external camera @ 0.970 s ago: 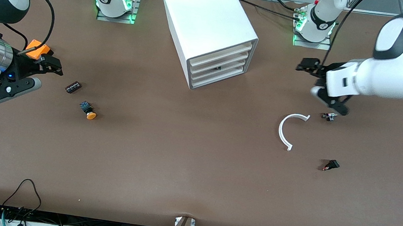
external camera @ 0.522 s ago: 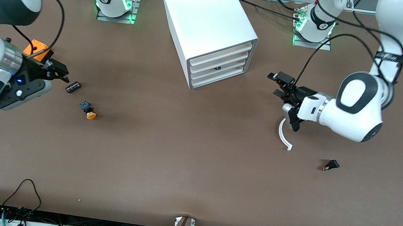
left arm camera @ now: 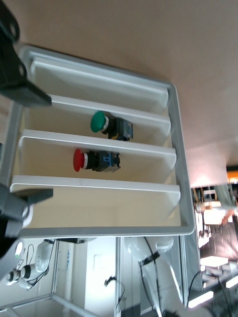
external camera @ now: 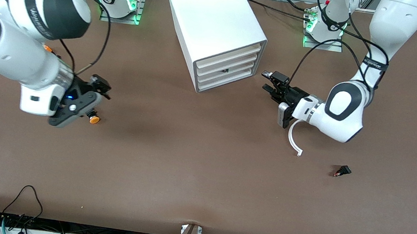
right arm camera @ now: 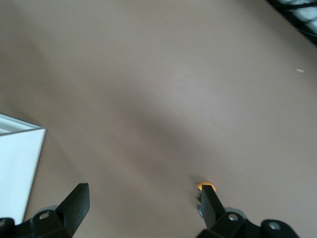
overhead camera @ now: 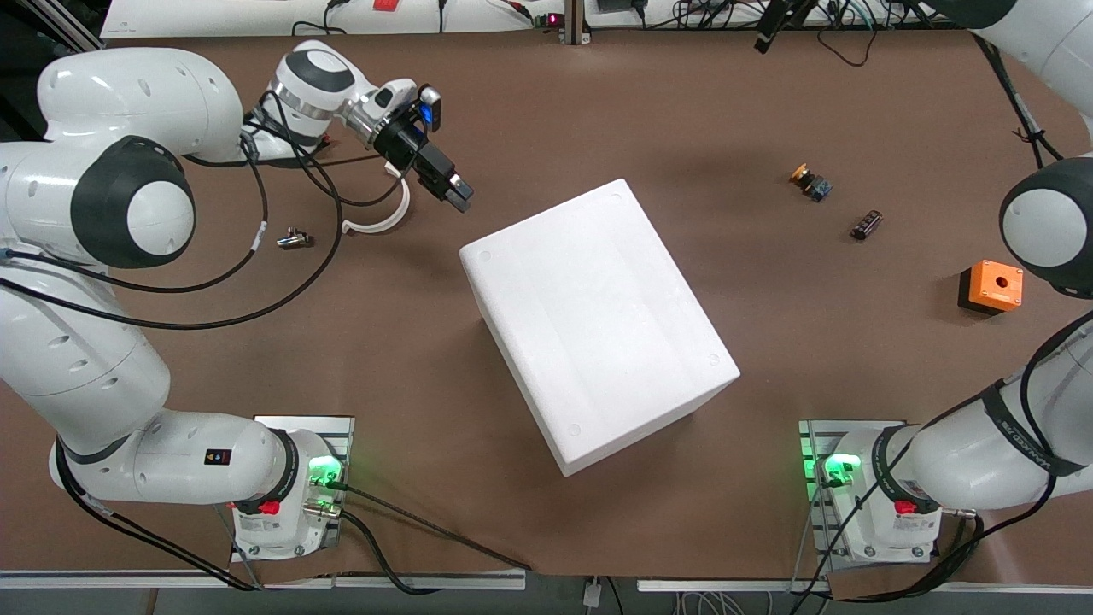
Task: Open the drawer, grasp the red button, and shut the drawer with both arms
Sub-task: 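Reach the left gripper to the drawer front while the right gripper approaches, then pull the cabinet drawer outward with the left gripper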
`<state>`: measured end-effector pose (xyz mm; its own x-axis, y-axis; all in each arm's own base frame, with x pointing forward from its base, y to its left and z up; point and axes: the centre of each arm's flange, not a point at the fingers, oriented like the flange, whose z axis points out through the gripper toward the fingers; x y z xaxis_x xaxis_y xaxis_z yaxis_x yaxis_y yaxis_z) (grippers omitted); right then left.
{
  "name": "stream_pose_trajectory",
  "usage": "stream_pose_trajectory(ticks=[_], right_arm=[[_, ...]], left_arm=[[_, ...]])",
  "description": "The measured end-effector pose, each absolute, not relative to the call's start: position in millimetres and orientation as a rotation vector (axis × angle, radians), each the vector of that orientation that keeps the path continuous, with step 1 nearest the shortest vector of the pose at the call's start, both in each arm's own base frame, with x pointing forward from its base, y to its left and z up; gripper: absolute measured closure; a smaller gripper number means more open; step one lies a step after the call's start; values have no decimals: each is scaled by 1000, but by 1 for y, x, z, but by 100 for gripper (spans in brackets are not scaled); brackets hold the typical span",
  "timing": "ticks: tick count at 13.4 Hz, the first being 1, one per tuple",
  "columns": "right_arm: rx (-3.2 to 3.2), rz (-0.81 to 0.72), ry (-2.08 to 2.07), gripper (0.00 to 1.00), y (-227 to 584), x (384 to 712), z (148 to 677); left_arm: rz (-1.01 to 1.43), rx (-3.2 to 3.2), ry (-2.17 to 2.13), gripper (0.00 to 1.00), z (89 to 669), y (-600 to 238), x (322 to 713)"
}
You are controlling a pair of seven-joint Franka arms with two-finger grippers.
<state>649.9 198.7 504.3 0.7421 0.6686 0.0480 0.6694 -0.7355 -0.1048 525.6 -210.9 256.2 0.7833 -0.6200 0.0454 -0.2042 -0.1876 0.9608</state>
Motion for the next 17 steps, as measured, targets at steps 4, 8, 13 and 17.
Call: stream_pose_trajectory(ticks=[4,8,13,17], right_arm=[[-2760,-46,-1224,0,269,634,493],[-2735,-190,-1266,0,297,635,498],[-2731,-214,-1271,0,301,636,496],[-2734,-217,-1268,0,299,637,496]], left_arm=[[-359,1582,-581,32,186,-239,484],[-379,1536,-541,37,157,-247,453],[-427,1516,-515,44,148,-264,426],[-450,1522,-510,59,142,-268,415]])
